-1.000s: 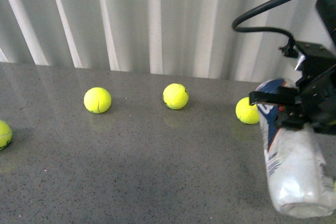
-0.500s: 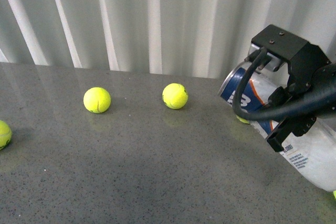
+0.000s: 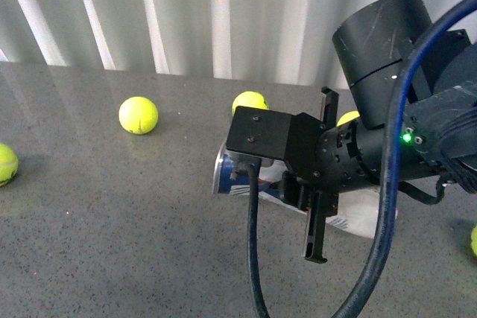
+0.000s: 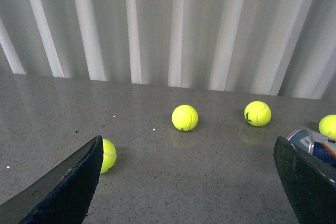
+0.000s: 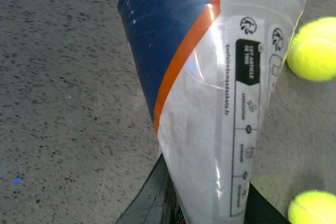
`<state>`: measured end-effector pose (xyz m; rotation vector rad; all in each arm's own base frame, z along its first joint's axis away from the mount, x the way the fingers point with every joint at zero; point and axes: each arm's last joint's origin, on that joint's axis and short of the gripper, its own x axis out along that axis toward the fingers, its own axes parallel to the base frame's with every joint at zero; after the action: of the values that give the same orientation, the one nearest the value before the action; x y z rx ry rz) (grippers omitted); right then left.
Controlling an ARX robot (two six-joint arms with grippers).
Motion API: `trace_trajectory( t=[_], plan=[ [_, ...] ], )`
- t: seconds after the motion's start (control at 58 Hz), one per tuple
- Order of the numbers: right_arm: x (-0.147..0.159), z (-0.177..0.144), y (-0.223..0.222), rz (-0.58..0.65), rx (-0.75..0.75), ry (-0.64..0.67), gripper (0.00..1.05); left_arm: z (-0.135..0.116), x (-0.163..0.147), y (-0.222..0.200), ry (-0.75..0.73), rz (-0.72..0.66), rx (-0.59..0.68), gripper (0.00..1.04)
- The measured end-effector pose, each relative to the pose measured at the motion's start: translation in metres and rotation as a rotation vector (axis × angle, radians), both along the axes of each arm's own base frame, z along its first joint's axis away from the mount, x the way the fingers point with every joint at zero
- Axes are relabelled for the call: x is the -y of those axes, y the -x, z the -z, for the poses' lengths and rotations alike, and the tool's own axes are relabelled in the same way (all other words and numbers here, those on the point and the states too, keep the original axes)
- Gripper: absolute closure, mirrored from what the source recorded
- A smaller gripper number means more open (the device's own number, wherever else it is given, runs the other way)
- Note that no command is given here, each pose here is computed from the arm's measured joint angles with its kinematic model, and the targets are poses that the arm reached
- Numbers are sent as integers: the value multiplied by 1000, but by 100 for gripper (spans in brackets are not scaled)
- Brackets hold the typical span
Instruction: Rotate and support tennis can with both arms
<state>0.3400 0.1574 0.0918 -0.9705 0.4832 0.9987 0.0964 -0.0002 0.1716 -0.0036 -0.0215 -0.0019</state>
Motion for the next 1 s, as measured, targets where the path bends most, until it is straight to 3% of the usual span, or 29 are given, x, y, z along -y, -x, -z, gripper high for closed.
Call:
trace_trajectory(
  t=[0.483, 1.0],
  plan=[
    [-36, 9, -22, -176, 65, 30, 93, 0, 0, 0, 0, 0, 0, 7],
    [-86, 18, -30, -211, 39, -17, 95, 0, 0, 0, 0, 0, 0, 7]
  ],
)
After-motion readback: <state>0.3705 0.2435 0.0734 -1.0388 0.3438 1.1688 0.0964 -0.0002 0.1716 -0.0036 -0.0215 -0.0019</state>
